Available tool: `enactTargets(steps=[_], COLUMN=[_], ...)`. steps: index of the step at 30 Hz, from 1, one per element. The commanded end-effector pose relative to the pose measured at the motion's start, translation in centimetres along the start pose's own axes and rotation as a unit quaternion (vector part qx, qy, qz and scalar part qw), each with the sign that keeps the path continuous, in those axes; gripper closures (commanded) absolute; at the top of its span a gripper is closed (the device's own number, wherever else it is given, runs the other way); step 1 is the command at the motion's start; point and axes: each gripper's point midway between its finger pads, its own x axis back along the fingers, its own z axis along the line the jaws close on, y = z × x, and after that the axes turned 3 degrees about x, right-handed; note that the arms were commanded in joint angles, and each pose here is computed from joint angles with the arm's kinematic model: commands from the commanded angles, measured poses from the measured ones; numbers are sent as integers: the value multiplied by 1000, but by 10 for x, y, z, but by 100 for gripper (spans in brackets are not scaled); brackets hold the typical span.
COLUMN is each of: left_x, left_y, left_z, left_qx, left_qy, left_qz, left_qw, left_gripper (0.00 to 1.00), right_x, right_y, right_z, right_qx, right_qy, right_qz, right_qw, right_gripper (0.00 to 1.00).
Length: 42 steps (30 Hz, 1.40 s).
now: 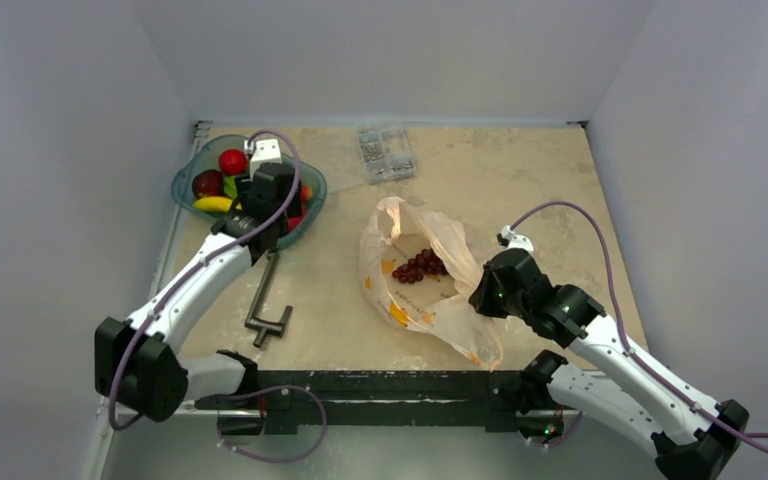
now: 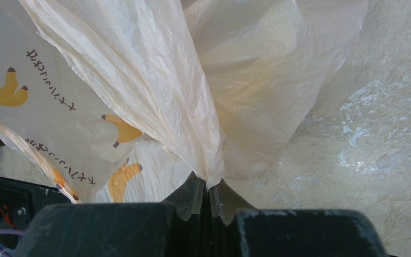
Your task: Take the fake fruits out of the plastic bag
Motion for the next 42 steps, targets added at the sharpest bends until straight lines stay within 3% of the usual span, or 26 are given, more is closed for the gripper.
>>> enactTargets(steps=[1,8,13,15,20,31,37,42], left_x=[-36,-117,-151,-158,-168,-134,-94,-48], left_y=[36,30,8,-2,-28,-14,2,-14], left_z=[3,24,25,28,41,56,41,-3], left_qx=[35,62,84,93,116,152,178,213], left_qy=[16,30,18,22,36,24,-39,-152], left_qz=[-13,55,133,155,203,177,152,162], left_qw=[999,996,987,983,972,972,971,951], left_gripper=[100,100,100,94,66,2,0,3], right_x=[2,3,5,6,8,8,8,8], right_y=[6,7,8,9,10,10,11,11], right_z=[2,4,5,5,6,6,6,6], right_qx=[-8,-8,-9,-9,-10,-10,-11,-11], right_qy=[6,12,17,19,23,24,24,22], right_qz=[-16,-20,-25,-26,-31,-31,-32,-32], right_qw=[1000,1000,1000,999,999,999,999,999], right_gripper=[100,100,100,100,100,100,100,100])
